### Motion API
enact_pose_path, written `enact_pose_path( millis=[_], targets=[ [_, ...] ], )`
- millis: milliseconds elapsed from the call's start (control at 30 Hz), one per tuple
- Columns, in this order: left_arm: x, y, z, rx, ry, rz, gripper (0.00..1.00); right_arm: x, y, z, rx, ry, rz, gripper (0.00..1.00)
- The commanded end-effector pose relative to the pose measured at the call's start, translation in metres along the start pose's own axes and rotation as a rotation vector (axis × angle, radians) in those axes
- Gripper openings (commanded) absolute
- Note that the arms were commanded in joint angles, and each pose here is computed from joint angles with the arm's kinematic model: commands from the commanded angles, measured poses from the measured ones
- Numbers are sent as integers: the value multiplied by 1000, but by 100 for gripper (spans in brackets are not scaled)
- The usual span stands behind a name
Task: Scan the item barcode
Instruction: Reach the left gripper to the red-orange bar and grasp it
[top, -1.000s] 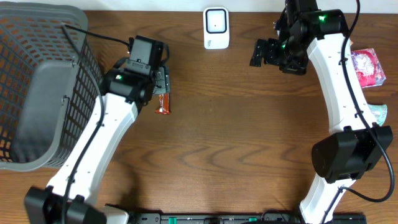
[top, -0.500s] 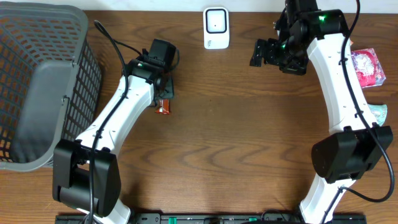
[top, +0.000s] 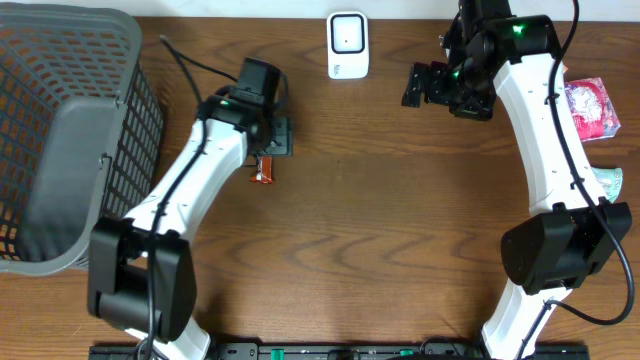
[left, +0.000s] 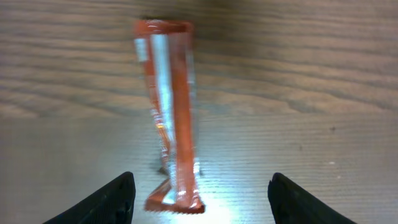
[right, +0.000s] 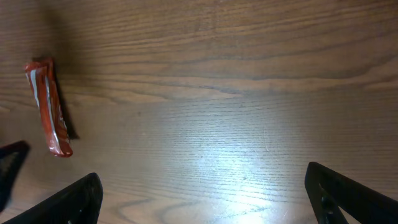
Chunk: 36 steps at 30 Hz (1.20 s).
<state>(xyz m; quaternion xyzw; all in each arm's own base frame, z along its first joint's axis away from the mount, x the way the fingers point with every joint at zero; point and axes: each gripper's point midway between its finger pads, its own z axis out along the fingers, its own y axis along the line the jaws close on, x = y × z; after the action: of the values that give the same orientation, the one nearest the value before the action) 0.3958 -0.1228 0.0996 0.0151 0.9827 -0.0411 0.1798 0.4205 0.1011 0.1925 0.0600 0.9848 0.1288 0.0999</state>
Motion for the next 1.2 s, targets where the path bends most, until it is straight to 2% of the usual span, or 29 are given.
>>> enact_pose_path(
  millis=[0, 167, 333, 500, 567, 733, 767, 867, 933, 967, 1067, 1133, 1167],
  targets=[
    [17, -2, 30, -22, 75, 73, 68, 0, 2, -2, 4, -6, -20, 99],
    [28, 4, 59, -52, 130, 74, 66, 0, 2, -2, 4, -6, -20, 99],
    [31, 23, 78, -161, 145, 85, 61, 0, 2, -2, 4, -6, -20, 99],
    [37, 25, 88, -170, 171, 87, 60, 0, 2, -2, 4, -6, -19, 99],
    [39, 25, 90, -172, 178, 88, 53, 0, 2, -2, 4, -6, -20, 99],
    [44, 27, 89, -177, 198, 89, 11, 0, 2, -2, 4, -6, -20, 99],
    [44, 27, 87, -178, 199, 85, 7, 0, 2, -2, 4, -6, -20, 99],
    [40, 23, 72, -168, 197, 4, 7, 0, 2, -2, 4, -6, -19, 99],
    [37, -1, 57, -34, 200, -46, 7, 0, 2, -2, 4, -6, -20, 99],
    [38, -30, 43, 130, 216, -60, 7, 0, 2, -2, 4, -6, -19, 99],
    [42, -78, 16, 425, 271, -75, 7, 0, 2, -2, 4, -6, -19, 99],
    [49, -97, 6, 546, 315, -81, 8, 0, 2, -2, 4, -6, -20, 99],
    [53, -100, 5, 557, 328, -79, 10, 0, 2, -2, 4, -6, -19, 99]
  ],
)
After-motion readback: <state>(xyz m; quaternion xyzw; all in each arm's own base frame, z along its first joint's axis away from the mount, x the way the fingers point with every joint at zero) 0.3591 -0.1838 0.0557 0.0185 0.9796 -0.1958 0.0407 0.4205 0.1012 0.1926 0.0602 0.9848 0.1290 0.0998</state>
